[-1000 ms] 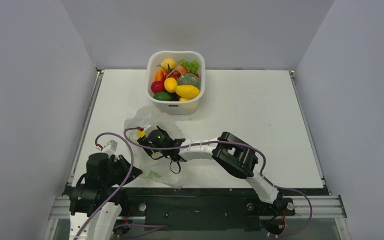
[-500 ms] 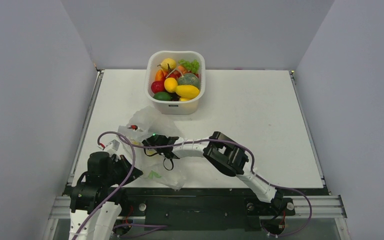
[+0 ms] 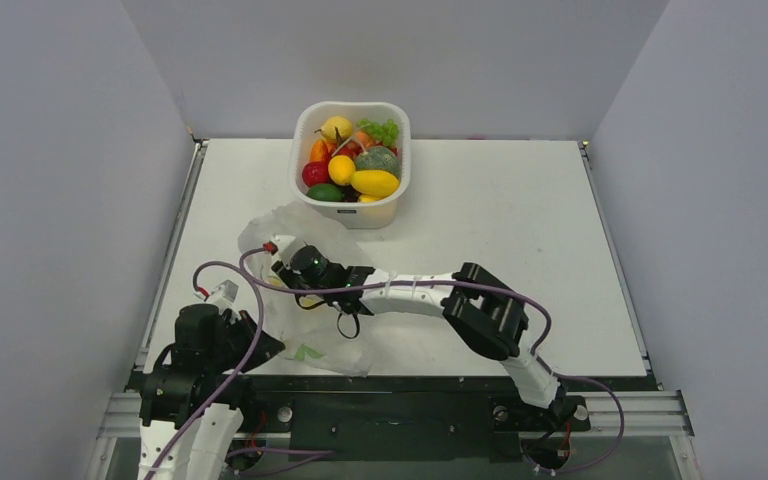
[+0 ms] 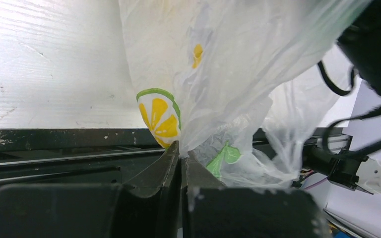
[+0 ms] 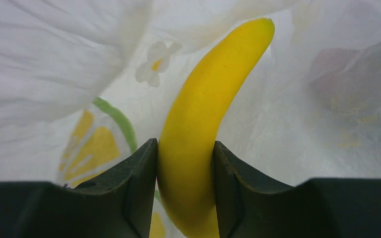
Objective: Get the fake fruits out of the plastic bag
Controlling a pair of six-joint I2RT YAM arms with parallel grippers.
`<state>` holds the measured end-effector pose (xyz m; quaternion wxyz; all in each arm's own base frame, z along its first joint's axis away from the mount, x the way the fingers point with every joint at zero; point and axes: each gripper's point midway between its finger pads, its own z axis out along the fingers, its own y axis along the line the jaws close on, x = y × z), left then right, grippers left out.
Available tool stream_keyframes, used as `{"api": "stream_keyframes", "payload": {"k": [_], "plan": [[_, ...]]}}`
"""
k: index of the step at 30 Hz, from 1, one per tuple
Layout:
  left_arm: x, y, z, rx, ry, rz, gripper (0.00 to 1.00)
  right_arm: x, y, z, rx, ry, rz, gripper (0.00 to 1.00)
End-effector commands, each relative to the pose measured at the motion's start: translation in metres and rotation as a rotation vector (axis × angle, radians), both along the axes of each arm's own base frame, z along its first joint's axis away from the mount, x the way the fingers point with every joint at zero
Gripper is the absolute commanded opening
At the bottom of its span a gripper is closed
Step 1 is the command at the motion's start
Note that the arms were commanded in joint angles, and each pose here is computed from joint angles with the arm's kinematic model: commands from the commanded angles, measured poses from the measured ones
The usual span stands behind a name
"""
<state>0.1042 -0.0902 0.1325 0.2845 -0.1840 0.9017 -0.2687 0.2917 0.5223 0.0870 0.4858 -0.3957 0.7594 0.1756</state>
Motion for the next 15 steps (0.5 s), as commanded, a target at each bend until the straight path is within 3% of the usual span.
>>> {"api": "stream_keyframes", "payload": {"k": [1,9,15], "plan": [[0.012,0.002,0.016,-0.006,-0.052,0.032,0.0,-0.023,0.004,0.068,0.178,0.051,0.063,0.03],[0.032,0.007,0.034,0.001,-0.102,0.096,0.0,-0.07,-0.001,0.076,0.268,0.286,0.269,0.0],[0.047,0.013,0.045,0.011,-0.138,0.147,0.0,-0.098,-0.017,0.091,0.32,0.338,0.357,0.0]]}}
